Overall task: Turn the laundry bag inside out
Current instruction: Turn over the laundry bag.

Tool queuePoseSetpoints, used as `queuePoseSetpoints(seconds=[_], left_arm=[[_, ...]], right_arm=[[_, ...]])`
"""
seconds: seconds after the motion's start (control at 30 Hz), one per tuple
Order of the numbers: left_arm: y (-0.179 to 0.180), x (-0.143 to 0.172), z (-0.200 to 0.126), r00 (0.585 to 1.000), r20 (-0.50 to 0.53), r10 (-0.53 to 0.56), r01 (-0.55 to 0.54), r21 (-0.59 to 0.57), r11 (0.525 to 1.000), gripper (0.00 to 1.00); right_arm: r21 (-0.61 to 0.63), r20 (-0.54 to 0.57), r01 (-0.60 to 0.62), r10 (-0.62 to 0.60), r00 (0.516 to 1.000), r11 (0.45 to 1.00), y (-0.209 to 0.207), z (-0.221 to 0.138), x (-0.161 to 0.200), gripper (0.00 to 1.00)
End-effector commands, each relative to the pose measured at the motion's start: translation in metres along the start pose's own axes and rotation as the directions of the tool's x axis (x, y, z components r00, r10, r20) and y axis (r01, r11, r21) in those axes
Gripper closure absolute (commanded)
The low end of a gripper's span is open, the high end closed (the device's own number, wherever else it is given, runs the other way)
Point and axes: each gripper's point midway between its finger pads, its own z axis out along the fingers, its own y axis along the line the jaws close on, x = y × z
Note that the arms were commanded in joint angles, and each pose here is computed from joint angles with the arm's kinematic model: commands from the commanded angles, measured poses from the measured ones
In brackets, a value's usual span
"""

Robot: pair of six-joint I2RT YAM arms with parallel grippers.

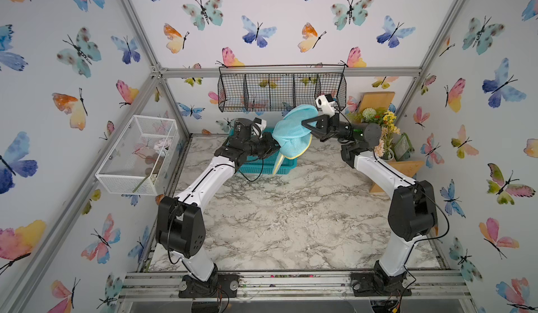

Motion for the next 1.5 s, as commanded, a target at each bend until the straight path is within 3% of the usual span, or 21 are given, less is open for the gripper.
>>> queuePoseSetpoints(seconds=[0.0, 0.13, 0.27, 0.47, 0.53, 0.77, 0.87, 1.07, 1.17, 1.2, 1.27, 1.37, 1.47], left_arm=[[-0.047, -0.024, -0.043, 0.998, 0.068, 0.000, -0.012, 0.169, 0.986, 0.43], [-0.045, -0.056, -0.107, 0.974, 0.222, -0.037, -0.006, 0.192, 0.981, 0.27], [-0.056, -0.069, -0.140, 0.955, 0.286, -0.083, 0.001, 0.275, 0.962, 0.22], [-0.084, -0.041, -0.108, 0.982, 0.126, -0.143, 0.078, 0.417, 0.905, 0.23], [-0.089, -0.022, -0.094, 0.991, 0.039, -0.125, 0.099, 0.408, 0.908, 0.24], [-0.080, 0.012, -0.081, 0.989, -0.064, -0.134, 0.148, 0.343, 0.928, 0.31], [-0.087, 0.018, -0.076, 0.989, -0.084, -0.123, 0.146, 0.367, 0.919, 0.45], [-0.121, 0.032, -0.071, 0.989, -0.139, -0.047, 0.109, 0.482, 0.870, 0.96], [-0.118, 0.037, -0.071, 0.986, -0.162, -0.033, 0.107, 0.477, 0.873, 1.00], [-0.111, 0.035, -0.069, 0.987, -0.157, -0.027, 0.094, 0.435, 0.895, 1.00], [-0.094, 0.029, -0.068, 0.992, -0.120, 0.036, 0.003, 0.307, 0.952, 1.00], [-0.065, 0.024, -0.068, 0.985, -0.108, 0.136, -0.129, 0.070, 0.989, 1.00], [-0.052, 0.023, -0.069, 0.978, -0.118, 0.172, -0.176, -0.023, 0.984, 1.00]], right_arm=[[-0.071, -0.020, 0.087, -0.089, 0.996, 0.994, 0.039, -0.005, 0.031, 0.97], [-0.002, -0.057, 0.020, -0.020, 0.998, 1.000, 0.017, -0.010, 0.055, 0.97], [0.047, -0.099, -0.013, 0.017, 0.995, 0.999, 0.003, -0.009, 0.069, 0.97], [0.157, -0.148, 0.027, -0.004, 0.989, 0.987, -0.019, -0.004, 0.063, 0.97], [0.210, -0.141, 0.055, -0.026, 0.990, 0.976, -0.029, -0.003, 0.055, 0.97], [0.183, -0.134, 0.046, -0.021, 0.991, 0.982, -0.037, 0.001, 0.042, 0.97], [0.195, -0.126, 0.029, -0.004, 0.992, 0.980, -0.046, 0.000, 0.040, 0.97], [0.290, -0.077, -0.010, 0.034, 0.996, 0.957, -0.078, -0.005, 0.030, 0.98], [0.348, -0.048, -0.026, 0.046, 0.998, 0.937, -0.091, -0.011, 0.025, 0.96], [0.375, -0.039, -0.024, 0.042, 0.998, 0.927, -0.093, -0.015, 0.023, 0.82], [0.473, -0.021, 0.014, -0.005, 1.000, 0.881, -0.096, -0.032, 0.014, 0.64], [0.657, -0.040, 0.128, -0.135, 0.990, 0.743, -0.088, -0.062, -0.004, 0.53], [0.745, -0.101, 0.242, -0.253, 0.962, 0.621, -0.076, -0.073, -0.021, 0.47]])
